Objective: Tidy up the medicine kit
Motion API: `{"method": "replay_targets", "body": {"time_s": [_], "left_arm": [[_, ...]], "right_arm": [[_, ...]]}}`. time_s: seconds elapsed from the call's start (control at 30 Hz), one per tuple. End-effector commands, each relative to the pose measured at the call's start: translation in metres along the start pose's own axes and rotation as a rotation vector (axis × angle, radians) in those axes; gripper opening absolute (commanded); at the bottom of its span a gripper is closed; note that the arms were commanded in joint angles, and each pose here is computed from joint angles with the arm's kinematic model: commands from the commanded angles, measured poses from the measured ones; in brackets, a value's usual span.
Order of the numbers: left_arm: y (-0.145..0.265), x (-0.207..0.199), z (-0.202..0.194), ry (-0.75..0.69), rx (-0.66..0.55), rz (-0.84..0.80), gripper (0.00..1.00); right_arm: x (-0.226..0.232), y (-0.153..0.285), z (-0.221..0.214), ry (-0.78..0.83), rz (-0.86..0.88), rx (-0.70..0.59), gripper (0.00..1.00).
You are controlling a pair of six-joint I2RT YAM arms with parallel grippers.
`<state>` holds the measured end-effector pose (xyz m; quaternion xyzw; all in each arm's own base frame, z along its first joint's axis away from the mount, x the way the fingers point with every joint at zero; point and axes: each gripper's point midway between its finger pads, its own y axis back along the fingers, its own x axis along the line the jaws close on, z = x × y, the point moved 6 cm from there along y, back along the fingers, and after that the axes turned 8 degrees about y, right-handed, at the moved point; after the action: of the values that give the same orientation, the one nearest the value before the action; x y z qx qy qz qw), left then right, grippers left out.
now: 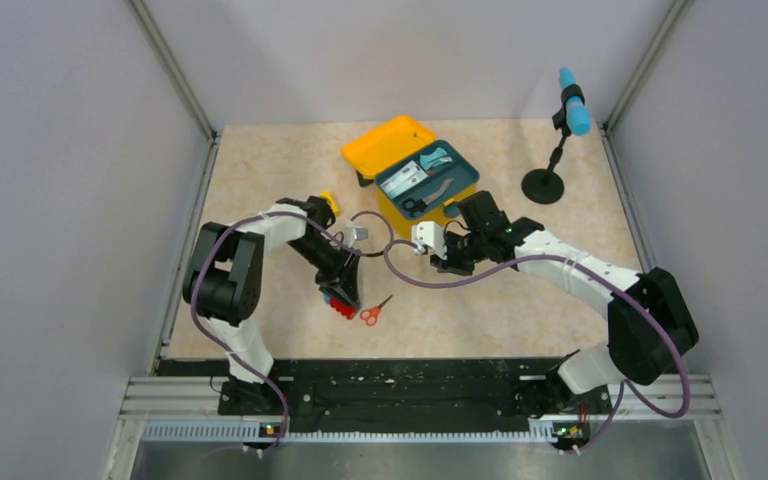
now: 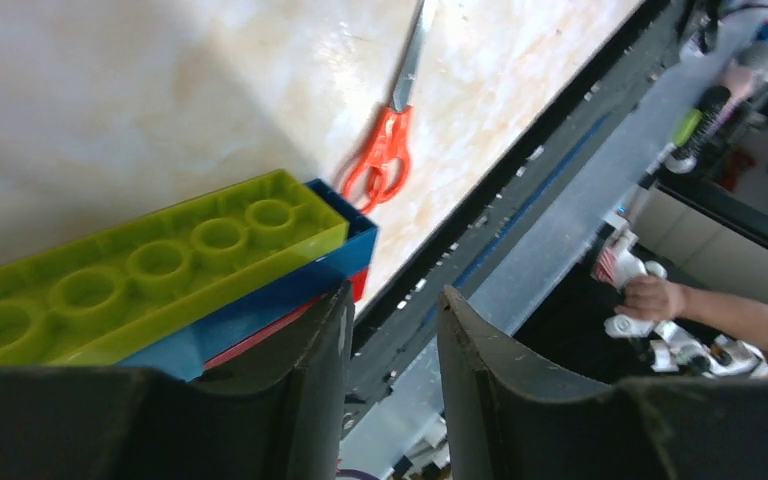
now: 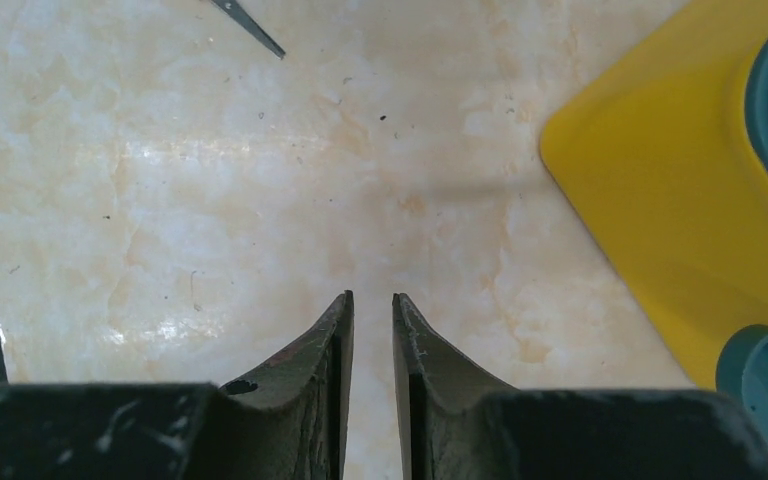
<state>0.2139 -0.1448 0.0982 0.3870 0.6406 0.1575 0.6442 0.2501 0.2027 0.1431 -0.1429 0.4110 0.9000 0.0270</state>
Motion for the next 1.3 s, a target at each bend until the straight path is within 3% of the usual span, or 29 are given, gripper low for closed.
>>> {"method": "replay_targets", "body": {"time_s": [0.0, 0.1, 0.33, 0.53, 0.8, 0.97, 1.27], "left_arm": [[0.033, 0.011, 0.023, -0.061, -0.166, 0.218, 0.43], [0.040, 0.013, 0.034, -0.043, -0.227, 0.248, 0.43], [0.042, -0.045, 0.028, -0.209, -0.294, -0.059, 0.42], [0.018, -0.053, 0.026, -0.427, -0.372, 0.096, 0.42], [-0.028, -0.055, 0.004, -0.814, -0.196, 0.318, 0.43], [-0.042, -0.051, 0.000, -0.874, -0.148, 0.424, 0.49], [-0.056, -0.030, -0.010, -0.914, -0.035, 0.589, 0.47]], "right_arm": [[0.007, 0.002, 0.003, -0.040, 0.003, -0.044, 0.21], [0.009, -0.003, 0.004, -0.050, 0.017, -0.075, 0.22], [0.005, -0.006, 0.006, -0.055, 0.019, -0.076, 0.22], [-0.017, 0.024, 0.004, -0.272, -0.116, -0.130, 0.22], [-0.052, 0.113, 0.000, -0.549, -0.480, -0.232, 0.30], [-0.045, 0.117, -0.004, -0.592, -0.511, -0.237, 0.31], [-0.046, 0.122, -0.004, -0.574, -0.555, -0.248, 0.31]]}}
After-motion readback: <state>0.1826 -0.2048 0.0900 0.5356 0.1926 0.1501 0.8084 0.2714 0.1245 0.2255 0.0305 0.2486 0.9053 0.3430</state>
